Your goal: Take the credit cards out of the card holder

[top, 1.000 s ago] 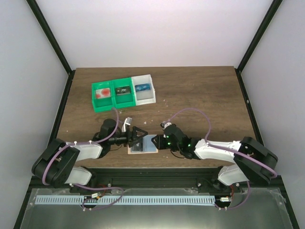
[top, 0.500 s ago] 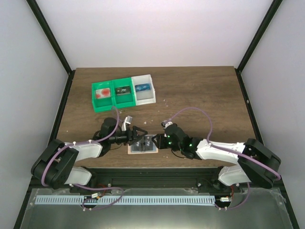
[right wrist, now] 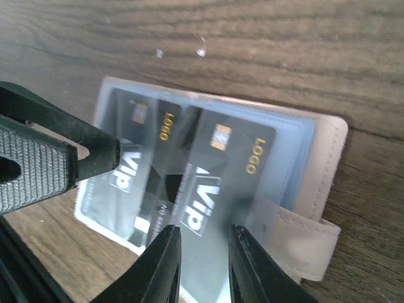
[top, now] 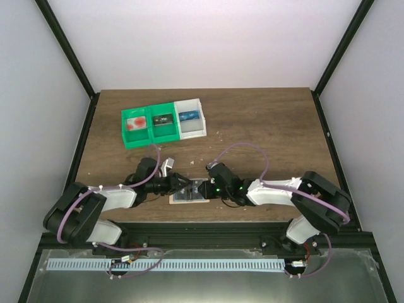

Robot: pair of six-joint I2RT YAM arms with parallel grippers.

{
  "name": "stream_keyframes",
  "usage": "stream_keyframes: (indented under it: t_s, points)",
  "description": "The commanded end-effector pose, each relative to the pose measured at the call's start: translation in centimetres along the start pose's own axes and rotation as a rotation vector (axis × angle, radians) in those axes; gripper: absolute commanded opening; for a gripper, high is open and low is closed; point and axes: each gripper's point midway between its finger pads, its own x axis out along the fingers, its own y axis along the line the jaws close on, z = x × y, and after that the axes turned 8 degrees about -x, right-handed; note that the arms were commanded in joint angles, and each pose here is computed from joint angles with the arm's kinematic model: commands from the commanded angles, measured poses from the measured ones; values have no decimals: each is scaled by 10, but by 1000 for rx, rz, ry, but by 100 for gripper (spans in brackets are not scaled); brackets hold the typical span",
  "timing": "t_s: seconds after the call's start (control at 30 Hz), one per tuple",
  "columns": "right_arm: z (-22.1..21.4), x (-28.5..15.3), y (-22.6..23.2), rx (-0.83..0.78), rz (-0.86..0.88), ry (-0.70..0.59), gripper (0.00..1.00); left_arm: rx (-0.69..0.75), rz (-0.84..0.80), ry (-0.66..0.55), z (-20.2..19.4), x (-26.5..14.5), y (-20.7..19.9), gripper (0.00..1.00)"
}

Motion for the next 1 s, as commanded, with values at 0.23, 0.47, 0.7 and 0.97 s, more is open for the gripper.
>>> stream_keyframes:
  t_s: [0.23, 0.47, 0.7, 0.97]
  points:
    - [-28, 18, -21, 12, -67, 93, 16, -1, 19, 31, -10, 9, 26, 41]
    - [-31, 19, -24, 20, -73, 98, 16, 29, -3, 32, -10, 12, 26, 37]
    - [-33, 19, -25, 23, -74, 98, 16, 31, -28, 35, -11, 13, 25, 31]
    - [-34, 19, -25, 22, -72, 99, 15, 30, -17, 39, -12, 16, 33, 30]
